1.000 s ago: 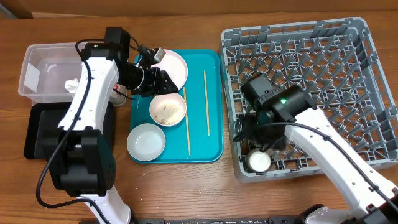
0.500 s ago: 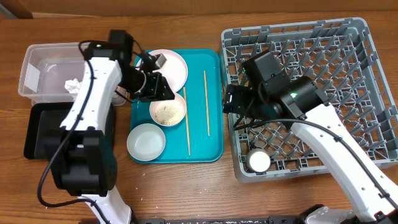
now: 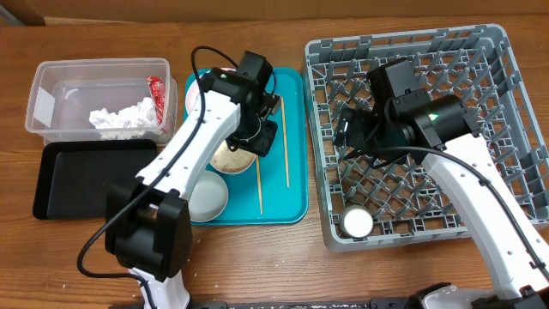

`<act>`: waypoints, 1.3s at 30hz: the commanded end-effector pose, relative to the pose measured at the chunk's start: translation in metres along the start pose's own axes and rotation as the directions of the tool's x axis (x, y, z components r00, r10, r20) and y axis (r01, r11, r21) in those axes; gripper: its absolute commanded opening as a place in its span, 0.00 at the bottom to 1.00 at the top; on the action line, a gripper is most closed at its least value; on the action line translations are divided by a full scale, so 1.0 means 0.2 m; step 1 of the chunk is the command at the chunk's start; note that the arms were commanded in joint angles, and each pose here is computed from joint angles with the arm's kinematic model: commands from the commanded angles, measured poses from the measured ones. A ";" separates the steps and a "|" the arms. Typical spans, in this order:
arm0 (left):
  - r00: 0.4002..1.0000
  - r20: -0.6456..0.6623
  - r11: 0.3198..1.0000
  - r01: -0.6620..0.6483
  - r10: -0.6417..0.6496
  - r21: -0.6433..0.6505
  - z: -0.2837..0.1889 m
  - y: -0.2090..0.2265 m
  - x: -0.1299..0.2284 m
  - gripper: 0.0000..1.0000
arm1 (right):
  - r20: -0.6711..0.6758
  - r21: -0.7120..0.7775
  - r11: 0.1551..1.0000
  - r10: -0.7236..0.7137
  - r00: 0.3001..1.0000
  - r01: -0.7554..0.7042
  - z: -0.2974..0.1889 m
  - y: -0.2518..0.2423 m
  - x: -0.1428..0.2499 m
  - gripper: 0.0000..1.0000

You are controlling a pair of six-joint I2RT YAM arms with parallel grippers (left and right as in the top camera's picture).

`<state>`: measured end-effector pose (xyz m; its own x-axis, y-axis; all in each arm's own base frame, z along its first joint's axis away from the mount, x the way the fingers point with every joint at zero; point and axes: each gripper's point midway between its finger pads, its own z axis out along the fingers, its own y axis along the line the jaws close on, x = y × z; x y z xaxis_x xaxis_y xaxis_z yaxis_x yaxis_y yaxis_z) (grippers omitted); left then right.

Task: Sort waste into correct bins and load items into the dishwasher
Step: 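Grasp the rim of the rice-filled bowl with the left gripper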

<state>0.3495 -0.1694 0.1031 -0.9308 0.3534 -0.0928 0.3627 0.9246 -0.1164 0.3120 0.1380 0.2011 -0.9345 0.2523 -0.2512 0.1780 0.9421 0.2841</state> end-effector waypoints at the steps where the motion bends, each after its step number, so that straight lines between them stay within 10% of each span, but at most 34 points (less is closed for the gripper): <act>1: 0.998 -0.003 0.996 0.061 -0.062 -0.070 0.03 0.06 -0.02 0.44 | 0.025 -0.012 1.000 -0.020 0.999 0.020 -0.03 0.01 -0.03 0.90; 39: 0.990 0.032 0.979 0.142 -0.139 -0.147 0.31 0.07 0.04 0.29 | 0.033 -0.016 0.999 -0.028 0.999 0.028 -0.03 0.02 -0.04 0.90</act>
<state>0.3476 -0.1678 0.0449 -0.9661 0.2351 -0.1062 0.2384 0.9710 -0.0191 0.3143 0.1385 0.2020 -0.9349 0.2357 -0.2652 0.1580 0.9458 0.2836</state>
